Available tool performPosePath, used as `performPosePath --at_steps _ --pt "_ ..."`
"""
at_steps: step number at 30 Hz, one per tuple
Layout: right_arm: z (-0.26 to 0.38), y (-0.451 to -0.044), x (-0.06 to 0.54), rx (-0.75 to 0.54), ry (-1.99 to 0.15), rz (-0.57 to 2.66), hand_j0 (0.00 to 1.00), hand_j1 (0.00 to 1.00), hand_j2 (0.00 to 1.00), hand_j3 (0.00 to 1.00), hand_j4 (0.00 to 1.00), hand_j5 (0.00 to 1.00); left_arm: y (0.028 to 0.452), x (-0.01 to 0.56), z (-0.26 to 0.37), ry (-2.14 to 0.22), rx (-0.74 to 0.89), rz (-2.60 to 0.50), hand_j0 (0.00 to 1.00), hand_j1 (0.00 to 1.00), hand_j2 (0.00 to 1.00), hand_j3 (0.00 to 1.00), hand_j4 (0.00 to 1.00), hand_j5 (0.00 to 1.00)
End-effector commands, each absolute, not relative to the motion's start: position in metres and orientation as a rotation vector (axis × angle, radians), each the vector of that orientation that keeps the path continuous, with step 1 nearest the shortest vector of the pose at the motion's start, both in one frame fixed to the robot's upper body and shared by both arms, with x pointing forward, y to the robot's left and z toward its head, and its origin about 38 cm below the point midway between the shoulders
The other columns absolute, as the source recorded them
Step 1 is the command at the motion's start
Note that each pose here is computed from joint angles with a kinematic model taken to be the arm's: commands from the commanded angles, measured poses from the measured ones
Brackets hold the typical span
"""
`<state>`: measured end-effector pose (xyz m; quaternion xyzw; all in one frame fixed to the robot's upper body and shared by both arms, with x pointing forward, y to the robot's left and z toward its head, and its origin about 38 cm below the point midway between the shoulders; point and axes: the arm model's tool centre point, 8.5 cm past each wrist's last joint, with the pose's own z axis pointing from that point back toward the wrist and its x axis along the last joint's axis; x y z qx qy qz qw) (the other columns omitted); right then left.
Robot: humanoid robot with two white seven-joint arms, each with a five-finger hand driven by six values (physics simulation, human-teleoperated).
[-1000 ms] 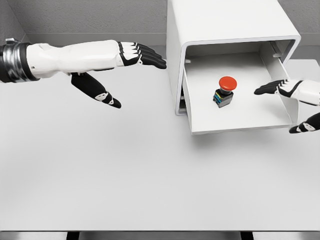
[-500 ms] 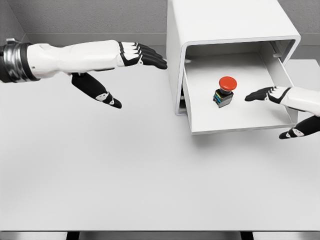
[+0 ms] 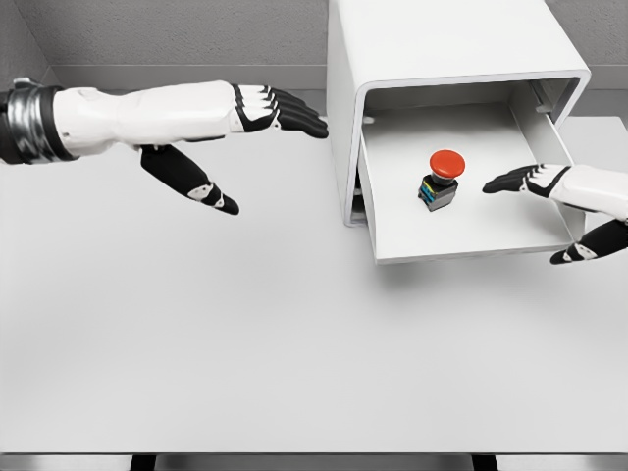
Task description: Slide open multi-storey tabletop storage cabinets and put open load switch and slide close multi-storey tabletop storage cabinets
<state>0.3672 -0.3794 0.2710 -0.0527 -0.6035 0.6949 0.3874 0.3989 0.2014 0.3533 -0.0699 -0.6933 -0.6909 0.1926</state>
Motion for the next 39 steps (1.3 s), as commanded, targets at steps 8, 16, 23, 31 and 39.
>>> performPosePath --at_steps 8,16,23,31,39 --pt "0.259 -0.372 0.395 -0.181 -1.571 1.747 1.0 1.0 1.0 1.0 1.0 1.0 0.202 0.399 0.354 -1.948 -0.2 -1.933 1.0 1.0 1.0 1.0 1.0 1.0" --pt "0.267 -0.369 0.432 -0.28 -1.608 1.719 1.0 1.0 1.0 1.0 1.0 1.0 0.204 0.397 0.349 -1.94 -0.208 -1.93 1.0 1.0 1.0 1.0 1.0 1.0" --pt "0.276 -0.372 0.429 -0.3 -1.621 1.719 1.0 1.0 1.0 1.0 1.0 1.0 0.205 0.398 0.35 -1.94 -0.202 -1.929 1.0 1.0 1.0 1.0 1.0 1.0" --pt "0.293 -0.352 0.39 -0.256 -1.63 1.868 1.0 1.0 1.0 1.0 1.0 1.0 0.232 0.397 0.342 -1.907 -0.159 -1.878 1.0 1.0 1.0 1.0 1.0 1.0" --pt "0.255 -0.369 0.364 -0.175 -1.489 1.876 1.0 1.0 1.0 1.0 1.0 1.0 0.24 0.401 0.321 -1.859 -0.172 -1.836 1.0 1.0 1.0 1.0 1.0 1.0"
